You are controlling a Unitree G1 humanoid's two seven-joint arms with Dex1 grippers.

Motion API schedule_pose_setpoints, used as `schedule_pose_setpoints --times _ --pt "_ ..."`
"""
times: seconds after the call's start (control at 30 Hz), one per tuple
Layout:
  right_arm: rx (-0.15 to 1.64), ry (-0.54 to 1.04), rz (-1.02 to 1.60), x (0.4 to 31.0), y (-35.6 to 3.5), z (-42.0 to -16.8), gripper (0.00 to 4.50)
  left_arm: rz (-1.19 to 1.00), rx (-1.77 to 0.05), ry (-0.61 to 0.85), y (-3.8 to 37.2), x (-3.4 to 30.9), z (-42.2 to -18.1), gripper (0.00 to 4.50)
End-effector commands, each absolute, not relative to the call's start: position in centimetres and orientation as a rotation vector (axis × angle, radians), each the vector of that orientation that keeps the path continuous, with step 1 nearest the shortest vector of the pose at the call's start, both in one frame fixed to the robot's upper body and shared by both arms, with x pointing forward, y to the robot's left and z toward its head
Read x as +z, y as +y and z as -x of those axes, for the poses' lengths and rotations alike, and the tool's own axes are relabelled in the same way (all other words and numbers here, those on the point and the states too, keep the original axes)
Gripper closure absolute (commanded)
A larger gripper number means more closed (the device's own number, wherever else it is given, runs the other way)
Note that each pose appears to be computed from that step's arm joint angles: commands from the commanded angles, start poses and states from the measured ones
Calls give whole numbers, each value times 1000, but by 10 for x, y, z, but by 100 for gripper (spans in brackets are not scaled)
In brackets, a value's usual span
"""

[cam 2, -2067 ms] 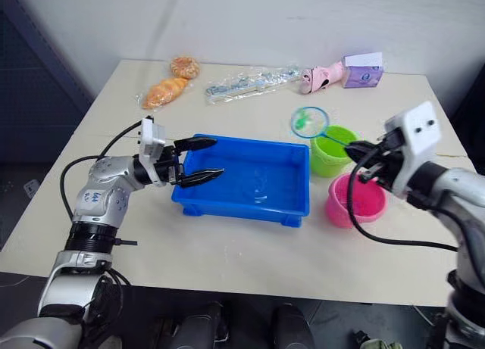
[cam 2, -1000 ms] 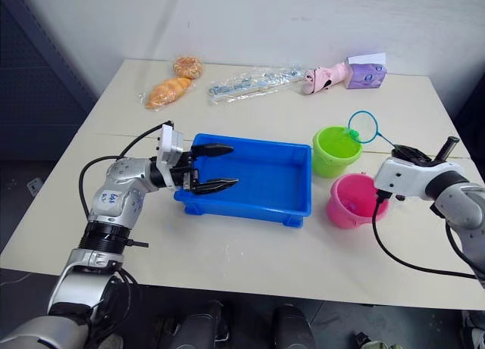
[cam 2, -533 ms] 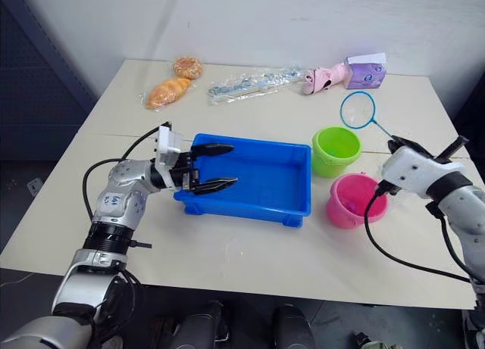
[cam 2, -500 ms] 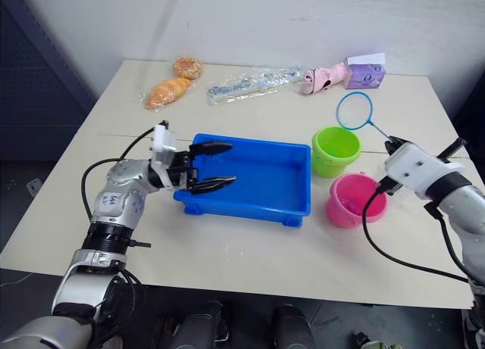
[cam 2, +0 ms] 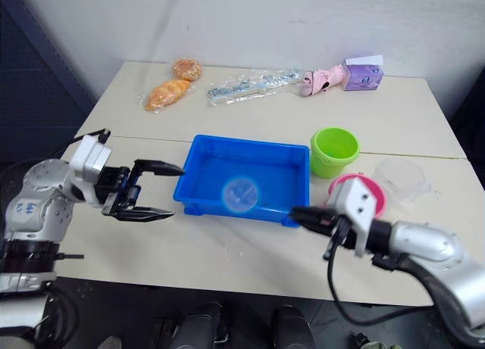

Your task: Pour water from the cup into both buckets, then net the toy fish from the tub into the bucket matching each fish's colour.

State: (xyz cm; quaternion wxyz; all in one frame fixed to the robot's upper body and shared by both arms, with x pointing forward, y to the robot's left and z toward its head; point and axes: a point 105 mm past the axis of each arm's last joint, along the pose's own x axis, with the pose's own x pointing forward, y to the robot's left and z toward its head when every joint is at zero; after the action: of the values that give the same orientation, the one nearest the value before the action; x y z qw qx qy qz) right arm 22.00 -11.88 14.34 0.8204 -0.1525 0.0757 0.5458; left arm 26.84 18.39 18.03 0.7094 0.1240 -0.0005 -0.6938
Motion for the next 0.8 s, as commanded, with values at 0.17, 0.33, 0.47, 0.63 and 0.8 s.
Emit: schedule_pose_setpoints --times 0.17,0.33,0.47,0.63,0.8 --pt "1369 185 331 89 -78 -216 450 -338 -1684 104 186 154 -238 6" --pt "1383 142 347 65 -62 -240 450 -326 -1666 113 185 152 -237 6" --pt "1416 142 374 50 -58 -250 450 -253 -1597 89 185 163 -246 6" --pt "1410 167 300 51 -63 -252 409 -286 -1604 126 192 161 -245 1" --pt "1399 142 305 58 -72 -246 199 -298 -1581 134 197 161 -249 0"
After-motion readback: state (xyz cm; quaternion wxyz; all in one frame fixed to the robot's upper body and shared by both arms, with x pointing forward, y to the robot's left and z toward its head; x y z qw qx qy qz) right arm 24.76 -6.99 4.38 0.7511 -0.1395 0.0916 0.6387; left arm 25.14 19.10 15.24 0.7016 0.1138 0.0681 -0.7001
